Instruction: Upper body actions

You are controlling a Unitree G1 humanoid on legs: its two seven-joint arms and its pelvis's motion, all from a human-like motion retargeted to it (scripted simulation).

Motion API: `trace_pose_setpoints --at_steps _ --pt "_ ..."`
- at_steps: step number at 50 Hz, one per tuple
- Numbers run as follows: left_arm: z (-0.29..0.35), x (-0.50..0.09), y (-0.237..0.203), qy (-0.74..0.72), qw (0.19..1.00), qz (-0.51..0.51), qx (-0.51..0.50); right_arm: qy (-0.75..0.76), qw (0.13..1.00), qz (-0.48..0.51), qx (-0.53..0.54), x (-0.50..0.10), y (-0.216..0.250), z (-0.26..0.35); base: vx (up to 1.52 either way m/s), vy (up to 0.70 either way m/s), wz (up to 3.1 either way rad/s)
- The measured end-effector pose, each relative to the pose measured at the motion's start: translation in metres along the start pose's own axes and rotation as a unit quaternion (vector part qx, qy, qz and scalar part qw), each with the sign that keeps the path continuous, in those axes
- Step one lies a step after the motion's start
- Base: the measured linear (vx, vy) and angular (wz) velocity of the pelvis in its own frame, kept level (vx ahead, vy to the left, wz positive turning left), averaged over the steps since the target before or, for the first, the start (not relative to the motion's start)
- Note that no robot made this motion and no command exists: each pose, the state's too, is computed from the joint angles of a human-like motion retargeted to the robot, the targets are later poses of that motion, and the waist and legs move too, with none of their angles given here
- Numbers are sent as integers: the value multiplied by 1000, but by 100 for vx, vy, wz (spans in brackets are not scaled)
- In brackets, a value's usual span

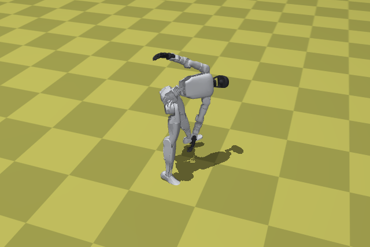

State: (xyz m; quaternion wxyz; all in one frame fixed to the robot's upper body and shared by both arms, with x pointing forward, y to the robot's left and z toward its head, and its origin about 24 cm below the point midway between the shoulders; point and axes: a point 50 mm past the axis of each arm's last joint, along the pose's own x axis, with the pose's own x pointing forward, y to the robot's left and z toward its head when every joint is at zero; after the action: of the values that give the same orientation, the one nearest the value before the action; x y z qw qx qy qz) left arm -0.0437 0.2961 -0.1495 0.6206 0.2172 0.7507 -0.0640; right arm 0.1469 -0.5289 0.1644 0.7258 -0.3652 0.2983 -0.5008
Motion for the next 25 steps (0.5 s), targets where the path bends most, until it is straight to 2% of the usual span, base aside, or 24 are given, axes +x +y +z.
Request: trace_pose_setpoints --at_steps 3,6,10,15,18,20,25 --pt "-1 1 -16 -8 999 -33 2 -15 999 20 29 -2 11 -4 15 -9 -19" --pt "17 2 -13 -39 999 -29 25 13 997 48 62 -6 21 -31 10 -15 -23" --pt "52 -3 8 -100 994 23 26 69 995 38 67 -17 35 -81 -5 -14 -26" --pt "96 -15 36 -191 972 137 -20 134 988 71 24 -51 75 -147 -12 -4 -41" --pt "98 -16 34 -202 966 153 -42 149 982 114 -21 -76 106 -174 -21 42 -85" --pt "93 -13 27 -196 970 130 -66 135 977 158 -46 -97 136 -181 -31 65 -145" --pt "99 -16 29 -218 960 107 -137 82 969 227 -53 -129 192 -166 -30 74 -131"
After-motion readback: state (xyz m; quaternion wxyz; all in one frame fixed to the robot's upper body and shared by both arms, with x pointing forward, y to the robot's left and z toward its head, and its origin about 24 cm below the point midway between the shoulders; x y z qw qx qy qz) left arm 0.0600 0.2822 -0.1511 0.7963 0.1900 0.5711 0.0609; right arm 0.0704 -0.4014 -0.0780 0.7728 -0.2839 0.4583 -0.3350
